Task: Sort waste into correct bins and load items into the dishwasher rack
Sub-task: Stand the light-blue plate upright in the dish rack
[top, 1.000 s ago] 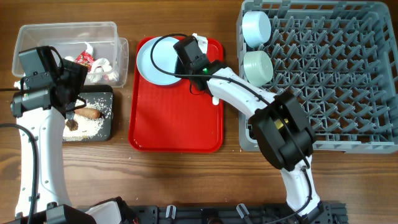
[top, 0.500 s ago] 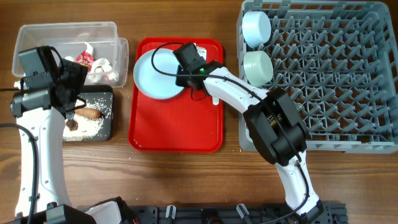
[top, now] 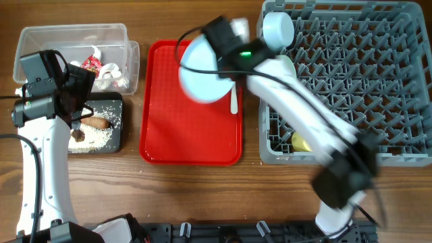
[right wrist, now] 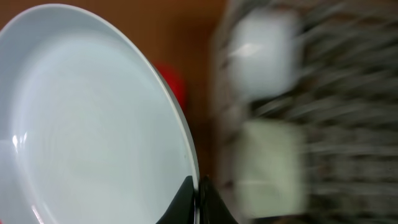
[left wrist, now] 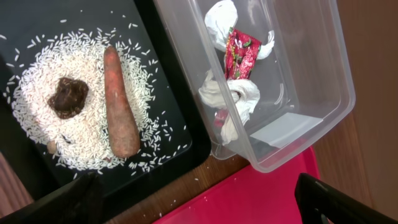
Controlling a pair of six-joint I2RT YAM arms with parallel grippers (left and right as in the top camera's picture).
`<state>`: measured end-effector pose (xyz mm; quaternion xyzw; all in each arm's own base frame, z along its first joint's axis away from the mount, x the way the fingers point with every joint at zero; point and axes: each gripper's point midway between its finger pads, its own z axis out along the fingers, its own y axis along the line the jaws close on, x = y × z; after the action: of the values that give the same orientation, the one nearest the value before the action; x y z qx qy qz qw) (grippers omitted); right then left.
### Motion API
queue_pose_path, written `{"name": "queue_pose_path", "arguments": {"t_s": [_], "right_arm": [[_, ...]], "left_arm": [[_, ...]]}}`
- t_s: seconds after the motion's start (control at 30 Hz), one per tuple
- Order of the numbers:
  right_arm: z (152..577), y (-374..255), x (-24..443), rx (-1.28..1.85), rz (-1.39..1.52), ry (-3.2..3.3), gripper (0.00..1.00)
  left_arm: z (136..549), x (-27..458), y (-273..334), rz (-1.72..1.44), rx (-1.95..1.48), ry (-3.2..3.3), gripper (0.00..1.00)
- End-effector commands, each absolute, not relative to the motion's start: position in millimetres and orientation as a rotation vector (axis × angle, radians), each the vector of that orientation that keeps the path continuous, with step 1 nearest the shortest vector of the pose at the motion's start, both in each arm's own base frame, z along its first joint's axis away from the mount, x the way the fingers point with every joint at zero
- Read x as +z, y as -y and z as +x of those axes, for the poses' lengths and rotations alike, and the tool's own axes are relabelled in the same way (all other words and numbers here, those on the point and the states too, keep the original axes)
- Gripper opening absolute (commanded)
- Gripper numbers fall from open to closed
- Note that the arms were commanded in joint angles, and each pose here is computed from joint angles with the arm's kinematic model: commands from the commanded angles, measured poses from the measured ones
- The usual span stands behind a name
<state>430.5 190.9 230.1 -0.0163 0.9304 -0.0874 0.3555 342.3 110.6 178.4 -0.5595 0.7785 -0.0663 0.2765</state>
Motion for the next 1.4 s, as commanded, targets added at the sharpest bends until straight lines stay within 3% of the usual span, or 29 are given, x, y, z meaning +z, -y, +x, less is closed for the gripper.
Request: {"name": "queue_pose_path", "arguments": {"t_s": [0.0, 0.07, 0.13, 0.3, 0.57, 0.83, 0.87, 0.9, 0.93, 0.97, 1.03, 1.17, 1.3, 1.37], "right_arm": [[407, -73, 373, -0.636, 0.296, -1.967, 0.04], [388, -21, 408, -0.791, 0.447, -1.837, 0.04], [388, 14, 411, -0.927, 0.452, -1.849, 0.04], [421, 84, 365, -1.196, 0.383, -2.003, 0.04], [483, 75, 265, -1.238, 0.015, -2.272, 0.04], [506, 55, 218, -1.085, -0.077, -2.361, 0.04], [508, 50, 216, -1.061, -0.091, -2.364, 0.10], [509, 45, 215, -1.037, -0.098, -2.364, 0.36], [510, 42, 216, -1.022, -0.082, -2.357, 0.76], [510, 39, 220, -0.997, -0.041, -2.340, 1.00], [508, 28, 231, -0.935, -0.001, -2.313, 1.00], [497, -41, 243, -0.576, -0.189, -2.353, 1.00], [458, -186, 250, 0.256, -0.517, -2.361, 1.00], [446, -224, 253, 0.504, -0.527, -2.354, 0.96]], "left_arm": [[343, 184, -112, -1.480, -0.169, -2.083, 1.00], [343, 184, -112, -1.480, -0.169, -2.083, 1.00], [343, 184, -112, -1.480, -0.169, -2.083, 1.00], [343, 184, -112, -1.480, -0.169, -2.083, 1.00], [343, 184, -112, -1.480, -0.169, -2.083, 1.00], [343, 184, -112, -1.480, -0.169, -2.083, 1.00], [343, 184, -112, -1.480, -0.169, -2.083, 1.00], [343, 184, -112, -1.480, -0.169, -2.083, 1.00], [343, 184, -112, -1.480, -0.169, -2.083, 1.00], [343, 184, -112, -1.480, -0.169, -2.083, 1.00], [343, 184, -112, -1.480, -0.169, -2.083, 1.00], [343, 184, -112, -1.480, -0.169, -2.083, 1.00], [343, 184, -112, -1.480, -0.169, -2.083, 1.00], [343, 184, -112, -1.480, -0.169, -2.083, 1.00]]}}
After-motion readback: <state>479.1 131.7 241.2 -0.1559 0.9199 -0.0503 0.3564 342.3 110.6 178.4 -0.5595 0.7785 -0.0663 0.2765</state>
